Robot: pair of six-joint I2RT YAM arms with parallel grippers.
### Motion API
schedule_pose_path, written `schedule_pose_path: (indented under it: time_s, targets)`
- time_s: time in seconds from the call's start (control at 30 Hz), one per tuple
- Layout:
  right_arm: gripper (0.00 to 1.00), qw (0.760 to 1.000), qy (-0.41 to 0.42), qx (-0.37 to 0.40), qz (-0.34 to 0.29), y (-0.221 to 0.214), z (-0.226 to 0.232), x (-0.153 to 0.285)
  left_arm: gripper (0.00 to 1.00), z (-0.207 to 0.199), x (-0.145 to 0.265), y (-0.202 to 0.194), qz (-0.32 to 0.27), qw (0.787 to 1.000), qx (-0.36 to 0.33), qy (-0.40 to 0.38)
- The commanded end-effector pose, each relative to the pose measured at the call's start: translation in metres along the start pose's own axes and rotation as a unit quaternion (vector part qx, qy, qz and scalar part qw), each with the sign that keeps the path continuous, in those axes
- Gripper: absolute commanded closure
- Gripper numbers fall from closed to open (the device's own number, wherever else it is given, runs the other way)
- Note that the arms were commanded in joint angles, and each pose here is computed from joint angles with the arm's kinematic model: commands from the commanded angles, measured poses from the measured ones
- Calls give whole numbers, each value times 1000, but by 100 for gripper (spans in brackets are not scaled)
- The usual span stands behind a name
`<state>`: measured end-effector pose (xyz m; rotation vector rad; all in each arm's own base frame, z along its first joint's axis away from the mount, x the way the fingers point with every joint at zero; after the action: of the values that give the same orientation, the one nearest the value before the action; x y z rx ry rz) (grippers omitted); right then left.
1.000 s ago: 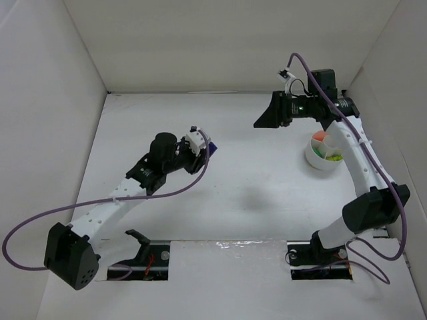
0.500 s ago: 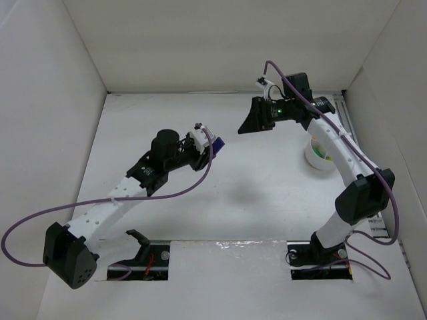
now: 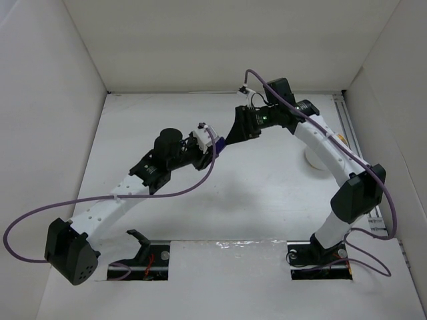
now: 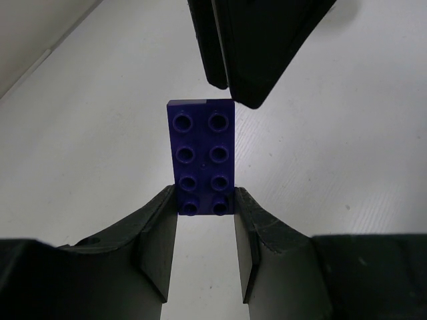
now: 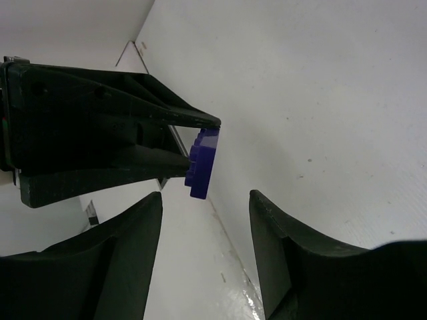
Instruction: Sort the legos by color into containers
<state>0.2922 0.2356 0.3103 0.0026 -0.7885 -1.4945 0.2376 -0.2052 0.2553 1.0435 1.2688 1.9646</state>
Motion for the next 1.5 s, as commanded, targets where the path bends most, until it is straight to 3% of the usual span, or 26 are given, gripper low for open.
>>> schedule_pose_path:
  time_s: [0.0, 0.37, 0.53, 0.6, 0.77, 0.9, 0.93, 1.03, 1.07, 1.13, 1.2, 1.3, 1.43, 1.47]
  targets:
    - [40, 999, 22, 29, -14, 13, 14, -1, 100, 4, 1, 27, -45, 999, -20, 2]
    - [43, 999, 40, 36, 7, 7, 23, -15, 100, 1, 0, 26, -46, 999, -26, -2]
    - [62, 998, 56, 38, 18, 5, 25, -19, 100, 2, 0, 27, -49, 998, -27, 4]
    - [79, 997, 61, 38, 20, 4, 26, -19, 100, 3, 2, 29, -51, 998, -28, 10]
    - [94, 997, 61, 33, 21, 6, 24, -22, 99, 3, 1, 24, -44, 999, -27, 13]
    - [97, 997, 59, 35, 22, 4, 25, -24, 72, 3, 1, 24, -45, 999, -20, 12]
    - [99, 997, 59, 35, 22, 4, 25, -24, 54, 4, 2, 24, -42, 999, -20, 18]
    - [100, 998, 51, 42, 11, 7, 27, -22, 34, 4, 3, 22, -40, 999, -15, 24]
    - [100, 998, 49, 39, 14, 5, 24, -23, 17, 3, 6, 25, -45, 999, -12, 25]
    - [100, 998, 41, 40, 8, 4, 24, -21, 6, 1, 9, 23, -43, 999, -11, 24]
    - [100, 998, 29, 53, -7, 6, 28, -15, 0, 1, 15, 27, -48, 998, -7, 32]
    - [100, 997, -7, 71, -33, 8, 22, -3, 0, -3, 26, 25, -49, 998, 3, 36]
    - [100, 988, -93, 84, -88, 22, -16, 34, 0, -6, 44, 19, -35, 997, 18, 62]
    - [100, 978, -147, 86, -123, 33, -35, 55, 0, -3, 47, 17, -30, 997, 21, 71]
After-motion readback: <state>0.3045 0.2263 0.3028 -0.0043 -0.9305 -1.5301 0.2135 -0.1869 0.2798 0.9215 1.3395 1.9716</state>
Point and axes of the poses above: each gripper's point midway between its finger pads, its own x axis back along the fingers, its own z axis along the line the jaws close on, y = z × x, the point moved 7 cm from there along x, back along the fingers, and after that the axes turned 9 degrees about -x, right-handed, at the moved point
